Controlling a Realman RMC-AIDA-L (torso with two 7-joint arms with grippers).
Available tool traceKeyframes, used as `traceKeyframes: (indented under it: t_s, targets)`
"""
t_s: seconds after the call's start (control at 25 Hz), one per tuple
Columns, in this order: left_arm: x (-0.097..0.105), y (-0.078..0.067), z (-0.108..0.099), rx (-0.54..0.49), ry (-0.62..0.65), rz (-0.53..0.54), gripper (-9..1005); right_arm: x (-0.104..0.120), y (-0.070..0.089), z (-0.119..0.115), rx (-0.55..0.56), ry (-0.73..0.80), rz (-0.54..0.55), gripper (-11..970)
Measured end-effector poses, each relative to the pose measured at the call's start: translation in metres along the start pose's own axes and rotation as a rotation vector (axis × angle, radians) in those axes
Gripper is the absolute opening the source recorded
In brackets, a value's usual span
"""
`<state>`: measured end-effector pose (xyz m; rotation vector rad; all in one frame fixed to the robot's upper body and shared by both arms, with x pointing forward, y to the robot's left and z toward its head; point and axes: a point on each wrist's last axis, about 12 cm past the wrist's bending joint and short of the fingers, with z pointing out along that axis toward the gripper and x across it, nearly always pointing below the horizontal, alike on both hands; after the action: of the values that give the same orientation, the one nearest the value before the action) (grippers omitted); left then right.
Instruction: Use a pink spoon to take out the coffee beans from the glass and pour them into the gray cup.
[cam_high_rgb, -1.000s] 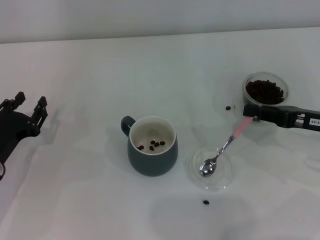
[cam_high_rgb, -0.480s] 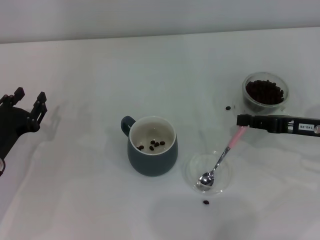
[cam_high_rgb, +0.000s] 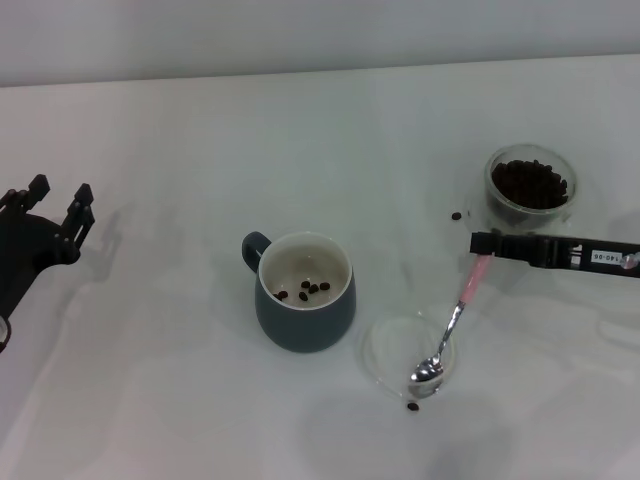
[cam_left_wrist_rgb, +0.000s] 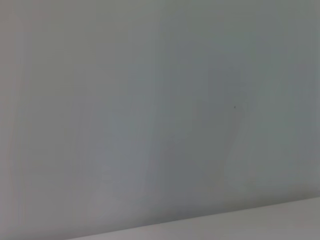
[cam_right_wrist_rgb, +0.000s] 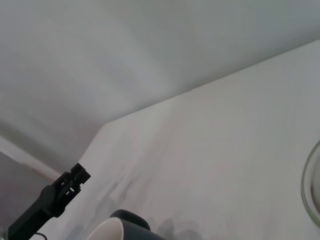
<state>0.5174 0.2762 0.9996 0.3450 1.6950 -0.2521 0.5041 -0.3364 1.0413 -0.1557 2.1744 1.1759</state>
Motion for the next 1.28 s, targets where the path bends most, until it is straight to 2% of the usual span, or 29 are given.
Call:
traceKeyframes:
  t_s: [1.28]
  targets:
    - [0.0053,0.0007,-0.0068,-0.012,0.014,-0.007,522,0.0103,-0.0016,0.0043,0.009,-0.010,0.042,148]
